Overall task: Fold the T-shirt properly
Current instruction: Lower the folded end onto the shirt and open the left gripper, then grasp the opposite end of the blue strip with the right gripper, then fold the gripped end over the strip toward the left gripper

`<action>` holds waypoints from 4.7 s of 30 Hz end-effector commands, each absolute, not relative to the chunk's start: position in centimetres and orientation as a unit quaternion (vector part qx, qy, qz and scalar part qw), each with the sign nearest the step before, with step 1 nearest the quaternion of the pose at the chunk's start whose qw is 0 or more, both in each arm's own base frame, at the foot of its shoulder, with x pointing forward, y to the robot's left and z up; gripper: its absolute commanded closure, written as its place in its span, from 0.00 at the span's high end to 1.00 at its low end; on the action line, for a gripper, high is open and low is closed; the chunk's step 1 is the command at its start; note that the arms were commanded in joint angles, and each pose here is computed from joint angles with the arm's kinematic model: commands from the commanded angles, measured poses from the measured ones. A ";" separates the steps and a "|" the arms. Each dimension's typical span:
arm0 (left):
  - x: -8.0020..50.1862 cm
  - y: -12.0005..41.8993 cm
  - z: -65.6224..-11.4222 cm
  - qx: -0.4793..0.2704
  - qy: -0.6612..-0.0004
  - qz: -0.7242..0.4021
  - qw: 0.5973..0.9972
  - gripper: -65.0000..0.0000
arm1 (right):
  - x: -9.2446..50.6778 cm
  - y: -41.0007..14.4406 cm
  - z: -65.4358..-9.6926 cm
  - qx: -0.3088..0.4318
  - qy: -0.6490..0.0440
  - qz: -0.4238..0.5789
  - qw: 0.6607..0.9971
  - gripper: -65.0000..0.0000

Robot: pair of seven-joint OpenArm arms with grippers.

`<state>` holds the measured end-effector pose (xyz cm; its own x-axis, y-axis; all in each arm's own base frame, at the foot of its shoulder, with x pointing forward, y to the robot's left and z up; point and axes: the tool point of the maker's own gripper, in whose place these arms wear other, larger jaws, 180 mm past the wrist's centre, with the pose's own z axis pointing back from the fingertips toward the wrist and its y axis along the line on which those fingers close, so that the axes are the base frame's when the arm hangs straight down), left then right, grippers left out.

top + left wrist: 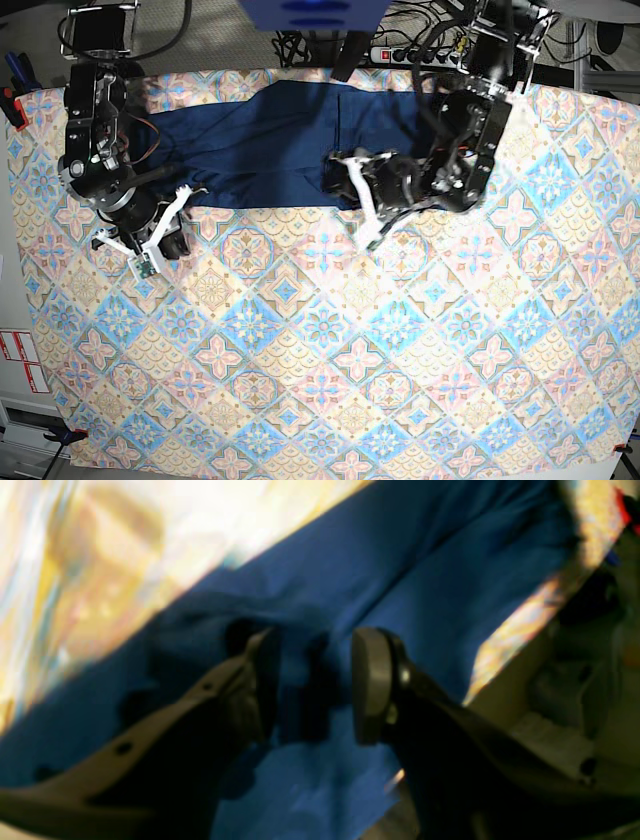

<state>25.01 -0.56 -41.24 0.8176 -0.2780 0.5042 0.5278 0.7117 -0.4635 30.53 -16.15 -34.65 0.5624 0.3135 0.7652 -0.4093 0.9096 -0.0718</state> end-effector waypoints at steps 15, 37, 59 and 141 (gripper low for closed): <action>25.1 4.8 -37.8 -0.276 -0.284 -0.197 0.897 0.34 | 30.0 -18.7 -34.2 0.031 -0.419 0.207 0.883 0.14; 22.3 20.2 -36.8 -0.142 -0.325 -0.027 0.934 0.00 | 24.2 -26.4 -43.5 0.049 -0.258 0.061 0.963 0.48; 21.5 20.8 -39.3 -0.153 -0.295 -0.002 0.943 0.00 | 22.4 -27.7 -46.0 0.155 -0.223 -0.047 0.961 0.50; 23.0 20.2 -38.5 -0.163 -0.318 0.009 0.934 0.00 | 30.3 -21.6 -43.1 0.267 -0.261 -0.050 0.926 0.05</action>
